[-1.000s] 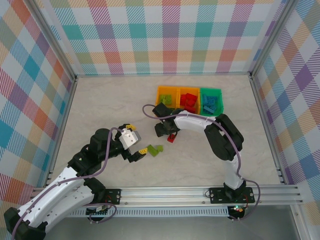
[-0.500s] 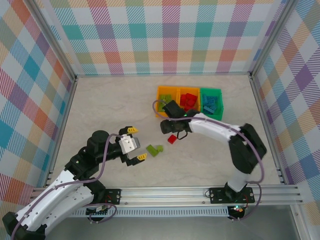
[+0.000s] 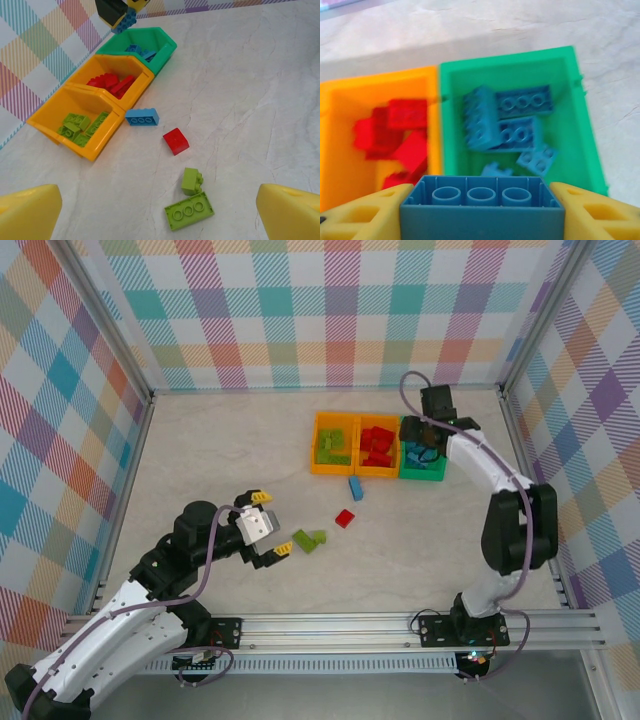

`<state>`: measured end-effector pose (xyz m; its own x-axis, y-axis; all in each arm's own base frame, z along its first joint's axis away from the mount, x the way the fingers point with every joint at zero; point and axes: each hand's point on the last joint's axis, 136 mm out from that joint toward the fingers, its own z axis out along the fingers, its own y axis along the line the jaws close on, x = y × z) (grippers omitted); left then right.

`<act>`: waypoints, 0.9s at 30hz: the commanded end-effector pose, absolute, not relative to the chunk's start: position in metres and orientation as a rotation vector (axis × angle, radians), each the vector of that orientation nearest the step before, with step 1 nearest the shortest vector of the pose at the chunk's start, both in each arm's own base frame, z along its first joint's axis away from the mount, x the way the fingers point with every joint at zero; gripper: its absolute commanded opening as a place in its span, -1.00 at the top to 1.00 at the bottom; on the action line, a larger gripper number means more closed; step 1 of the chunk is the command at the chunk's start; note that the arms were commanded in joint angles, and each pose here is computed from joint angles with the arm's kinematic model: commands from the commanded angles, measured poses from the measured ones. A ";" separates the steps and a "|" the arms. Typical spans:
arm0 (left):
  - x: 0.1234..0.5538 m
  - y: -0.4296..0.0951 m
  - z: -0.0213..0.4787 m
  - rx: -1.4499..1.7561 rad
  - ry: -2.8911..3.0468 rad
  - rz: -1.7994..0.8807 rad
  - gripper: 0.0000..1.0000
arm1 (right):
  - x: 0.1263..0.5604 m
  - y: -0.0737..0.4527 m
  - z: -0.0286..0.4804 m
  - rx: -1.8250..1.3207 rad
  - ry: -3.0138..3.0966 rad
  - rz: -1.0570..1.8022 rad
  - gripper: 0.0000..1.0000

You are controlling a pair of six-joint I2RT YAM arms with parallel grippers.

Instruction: Sort the legos into containers by color

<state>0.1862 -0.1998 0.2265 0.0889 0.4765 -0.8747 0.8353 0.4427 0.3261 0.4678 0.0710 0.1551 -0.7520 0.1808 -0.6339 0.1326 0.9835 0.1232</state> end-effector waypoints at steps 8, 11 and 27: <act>0.197 -0.196 0.231 1.102 1.596 -0.388 -1.00 | 0.490 0.064 0.171 0.164 2.465 0.118 -0.60; 0.201 -0.196 0.230 1.083 1.625 -0.389 -1.00 | 0.479 0.070 0.187 0.130 2.445 0.177 -0.82; 0.255 -0.146 0.230 0.303 2.236 -0.275 -1.00 | 0.290 0.211 0.195 -0.340 2.448 0.672 -0.74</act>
<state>0.2537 -0.1683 0.2497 -0.4237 0.2950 -0.8565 0.5221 0.8521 0.0352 0.3240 0.1800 0.2102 -0.7773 -0.0162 -0.6289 -0.2974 0.8904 0.3446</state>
